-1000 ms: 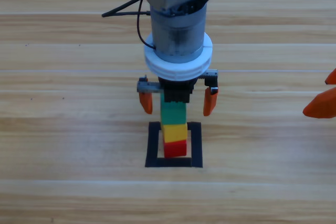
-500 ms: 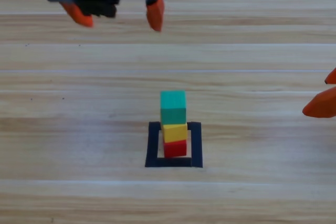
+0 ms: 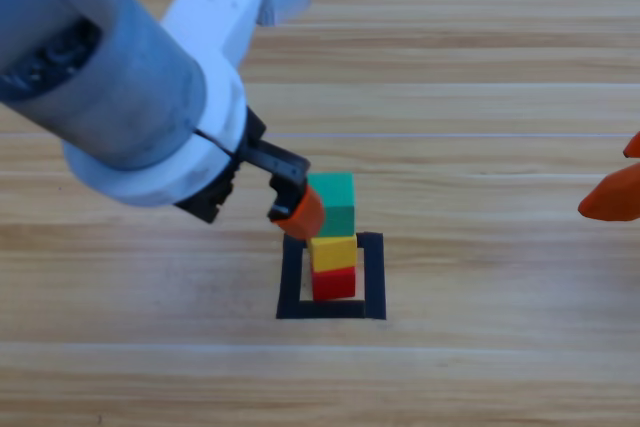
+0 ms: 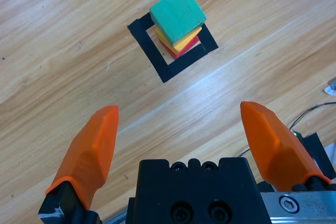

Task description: Stack the blocks in the rectangular block: red at the bottom, yellow in the middle, green on top

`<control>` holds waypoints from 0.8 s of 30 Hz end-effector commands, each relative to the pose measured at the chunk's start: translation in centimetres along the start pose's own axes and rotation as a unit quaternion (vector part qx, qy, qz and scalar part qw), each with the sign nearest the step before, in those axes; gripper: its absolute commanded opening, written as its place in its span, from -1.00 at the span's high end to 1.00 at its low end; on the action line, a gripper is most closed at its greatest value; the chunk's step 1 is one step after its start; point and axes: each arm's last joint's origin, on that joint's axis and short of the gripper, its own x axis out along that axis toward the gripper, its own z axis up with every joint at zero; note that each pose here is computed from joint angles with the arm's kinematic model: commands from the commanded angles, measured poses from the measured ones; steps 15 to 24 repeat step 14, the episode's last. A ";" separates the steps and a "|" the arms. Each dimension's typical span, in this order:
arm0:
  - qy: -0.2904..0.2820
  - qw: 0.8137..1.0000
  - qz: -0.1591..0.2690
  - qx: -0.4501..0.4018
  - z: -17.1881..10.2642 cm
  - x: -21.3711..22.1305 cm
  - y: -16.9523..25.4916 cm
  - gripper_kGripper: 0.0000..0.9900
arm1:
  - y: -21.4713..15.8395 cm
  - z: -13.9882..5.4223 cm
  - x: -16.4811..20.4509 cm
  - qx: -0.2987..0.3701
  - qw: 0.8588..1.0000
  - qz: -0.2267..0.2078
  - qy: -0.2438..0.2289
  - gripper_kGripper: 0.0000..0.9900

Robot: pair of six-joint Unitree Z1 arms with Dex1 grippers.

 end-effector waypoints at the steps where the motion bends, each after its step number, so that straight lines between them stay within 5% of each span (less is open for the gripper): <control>1: -0.005 1.000 -0.005 0.010 -1.2 0.0 0.1 -1.00 | -1.0 -0.3 1.2 0.018 1.000 0.009 0.012 -0.99; 24: -0.001 1.000 -0.003 0.010 -1.3 0.9 -0.2 -1.00 | -1.2 -0.3 1.6 0.019 1.000 0.012 0.017 -0.99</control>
